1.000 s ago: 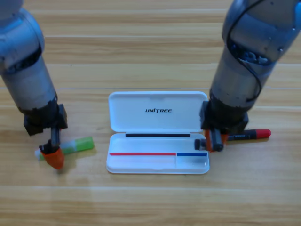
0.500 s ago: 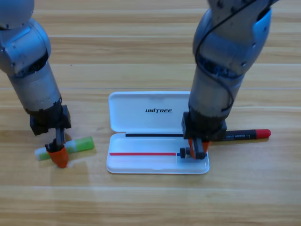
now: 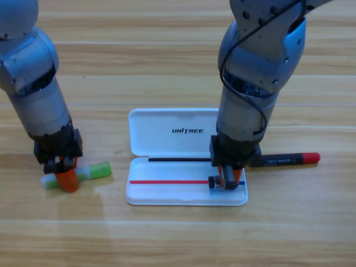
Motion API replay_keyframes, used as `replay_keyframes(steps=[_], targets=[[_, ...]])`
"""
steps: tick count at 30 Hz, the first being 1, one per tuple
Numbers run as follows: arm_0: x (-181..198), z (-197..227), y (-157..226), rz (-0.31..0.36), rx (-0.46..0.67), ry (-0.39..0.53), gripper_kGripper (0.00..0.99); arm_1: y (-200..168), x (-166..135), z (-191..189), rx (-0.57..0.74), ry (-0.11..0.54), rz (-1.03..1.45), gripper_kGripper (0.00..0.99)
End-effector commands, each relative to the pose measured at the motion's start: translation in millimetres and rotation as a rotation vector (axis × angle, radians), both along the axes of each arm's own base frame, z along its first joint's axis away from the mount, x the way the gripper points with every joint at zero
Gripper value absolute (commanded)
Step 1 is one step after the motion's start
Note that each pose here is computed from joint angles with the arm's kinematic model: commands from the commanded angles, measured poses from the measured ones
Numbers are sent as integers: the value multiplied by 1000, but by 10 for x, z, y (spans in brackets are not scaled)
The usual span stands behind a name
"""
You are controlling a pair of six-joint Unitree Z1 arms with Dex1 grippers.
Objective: Clean up eraser and pencils
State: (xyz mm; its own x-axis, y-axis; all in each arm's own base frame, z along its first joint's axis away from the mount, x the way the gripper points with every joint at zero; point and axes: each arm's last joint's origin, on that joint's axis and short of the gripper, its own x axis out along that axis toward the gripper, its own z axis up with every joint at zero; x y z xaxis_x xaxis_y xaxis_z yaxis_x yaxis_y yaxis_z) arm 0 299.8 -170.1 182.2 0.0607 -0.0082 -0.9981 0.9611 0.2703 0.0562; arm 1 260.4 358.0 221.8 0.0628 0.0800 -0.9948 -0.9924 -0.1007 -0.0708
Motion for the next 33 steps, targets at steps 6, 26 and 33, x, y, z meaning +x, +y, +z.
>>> replay_keyframes(steps=[6,26,33], targets=[[14,-89,117,5,22,13,0,35,37,-316,-93,15,7,0],[-167,1331,-148,-56,-28,-79,0,-504,-290,678,48,-45,21,905],[-329,1491,-379,-106,-52,-94,0,-999,-100,415,-91,-11,47,904]])
